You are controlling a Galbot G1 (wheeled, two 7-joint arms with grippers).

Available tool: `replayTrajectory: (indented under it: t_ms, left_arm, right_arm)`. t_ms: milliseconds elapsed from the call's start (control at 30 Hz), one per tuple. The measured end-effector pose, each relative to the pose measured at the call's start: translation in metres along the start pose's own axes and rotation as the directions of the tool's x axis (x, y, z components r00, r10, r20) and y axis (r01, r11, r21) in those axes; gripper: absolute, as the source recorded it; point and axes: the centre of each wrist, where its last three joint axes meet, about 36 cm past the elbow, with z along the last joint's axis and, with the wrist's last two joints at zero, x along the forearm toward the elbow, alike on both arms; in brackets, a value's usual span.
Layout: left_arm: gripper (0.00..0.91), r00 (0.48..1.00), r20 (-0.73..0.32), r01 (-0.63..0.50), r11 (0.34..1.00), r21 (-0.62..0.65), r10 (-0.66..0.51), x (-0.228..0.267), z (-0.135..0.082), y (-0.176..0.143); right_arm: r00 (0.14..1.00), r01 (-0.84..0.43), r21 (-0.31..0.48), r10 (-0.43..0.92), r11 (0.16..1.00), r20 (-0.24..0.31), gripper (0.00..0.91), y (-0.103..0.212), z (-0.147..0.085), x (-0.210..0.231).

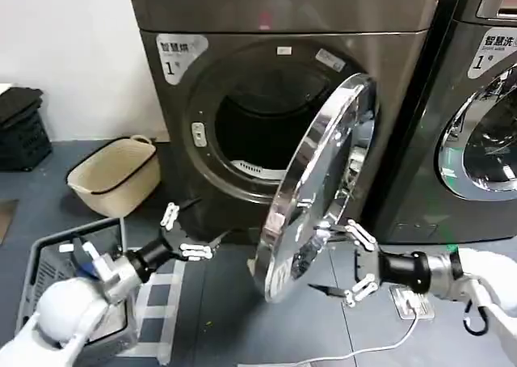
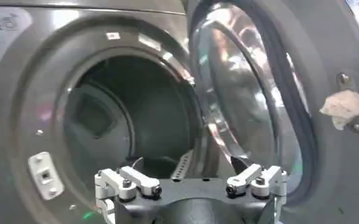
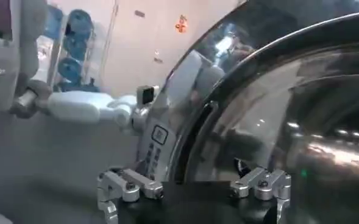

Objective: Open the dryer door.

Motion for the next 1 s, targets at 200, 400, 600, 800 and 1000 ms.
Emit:
replayTrajectory:
  t_ms: [200, 400, 600, 800, 1000]
  left_arm:
    - [0.907, 0.999, 0.006, -0.048, 0.999, 0.000, 0.048, -0.018, 0.007, -0.004]
    - [0.907, 0.995, 0.023, -0.096, 0.995, 0.003, 0.096, -0.037, 0.011, -0.005]
    - [0.907, 0.989, 0.048, -0.143, 0.990, 0.008, 0.142, -0.060, 0.015, -0.006]
    - [0.907, 0.981, 0.071, -0.183, 0.983, 0.006, 0.182, -0.085, 0.016, -0.010]
    - [0.907, 0.969, 0.095, -0.227, 0.974, 0.000, 0.226, -0.108, 0.016, -0.019]
  right_arm:
    - [0.981, -0.190, 0.017, 0.191, 0.982, -0.026, 0.907, 0.033, -0.001, 0.052]
    - [0.904, -0.413, 0.052, 0.416, 0.909, -0.097, 0.907, 0.077, -0.010, 0.110]
    - [0.776, -0.589, 0.135, 0.605, 0.796, -0.180, 0.907, 0.119, -0.025, 0.157]
    - [0.573, -0.730, 0.257, 0.772, 0.633, -0.273, 0.907, 0.162, -0.040, 0.196]
    - [0.302, -0.817, 0.388, 0.889, 0.427, -0.344, 0.907, 0.198, -0.053, 0.229]
